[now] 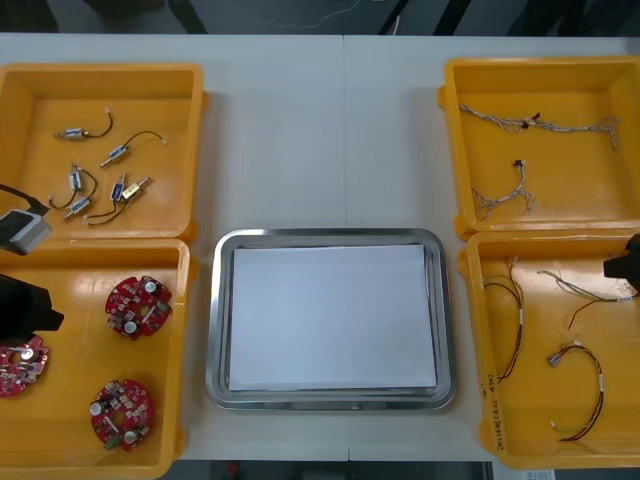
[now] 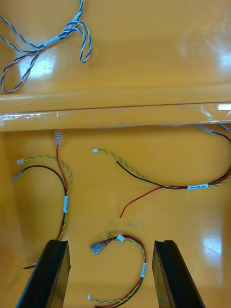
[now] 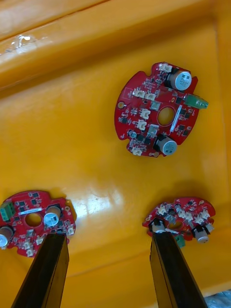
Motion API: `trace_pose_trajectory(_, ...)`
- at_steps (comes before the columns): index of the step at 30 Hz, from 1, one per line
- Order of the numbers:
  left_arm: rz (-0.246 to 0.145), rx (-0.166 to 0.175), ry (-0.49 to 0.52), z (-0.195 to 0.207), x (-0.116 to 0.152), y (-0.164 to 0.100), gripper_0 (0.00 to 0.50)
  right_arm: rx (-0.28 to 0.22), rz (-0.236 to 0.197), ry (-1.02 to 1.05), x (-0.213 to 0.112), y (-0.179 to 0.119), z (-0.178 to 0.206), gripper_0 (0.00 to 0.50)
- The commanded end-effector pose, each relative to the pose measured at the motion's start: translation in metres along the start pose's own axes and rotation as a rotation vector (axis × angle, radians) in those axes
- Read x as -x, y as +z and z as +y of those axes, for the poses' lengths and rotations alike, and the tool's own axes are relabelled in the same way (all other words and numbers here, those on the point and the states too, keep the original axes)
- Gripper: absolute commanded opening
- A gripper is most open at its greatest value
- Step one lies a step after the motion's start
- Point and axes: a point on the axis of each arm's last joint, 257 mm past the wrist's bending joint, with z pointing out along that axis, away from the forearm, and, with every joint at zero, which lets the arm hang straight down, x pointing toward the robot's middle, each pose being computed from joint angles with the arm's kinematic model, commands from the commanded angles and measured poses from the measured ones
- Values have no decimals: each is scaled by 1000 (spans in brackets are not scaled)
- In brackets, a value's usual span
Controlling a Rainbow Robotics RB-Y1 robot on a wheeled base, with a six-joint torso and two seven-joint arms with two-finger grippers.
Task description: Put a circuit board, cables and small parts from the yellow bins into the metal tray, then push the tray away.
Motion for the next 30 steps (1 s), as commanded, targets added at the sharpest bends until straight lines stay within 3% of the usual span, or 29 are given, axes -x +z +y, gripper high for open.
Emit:
trace_pose_trajectory(1, 10, 6, 159, -4, -15, 6, 500, -35, -16, 18, -10, -18, -21, 500)
trace_pose_trajectory(6, -9, -4, 175, -7, -19, 11, 500, -48, -13, 14, -20, -20, -25, 500)
trace_pose_trajectory(11, -29, -18, 200, -12, -25, 19, 500, -92, -7, -7, -32, -20, -31, 500)
trace_pose_trajectory(22, -82, -59, 257, -29, -40, 37, 500, -79, 29, -2, -64, -8, -32, 500)
trace_pose_trajectory(30, -86, -94, 296, -43, -63, 52, 500, -106, 29, -13, -80, 7, -38, 500)
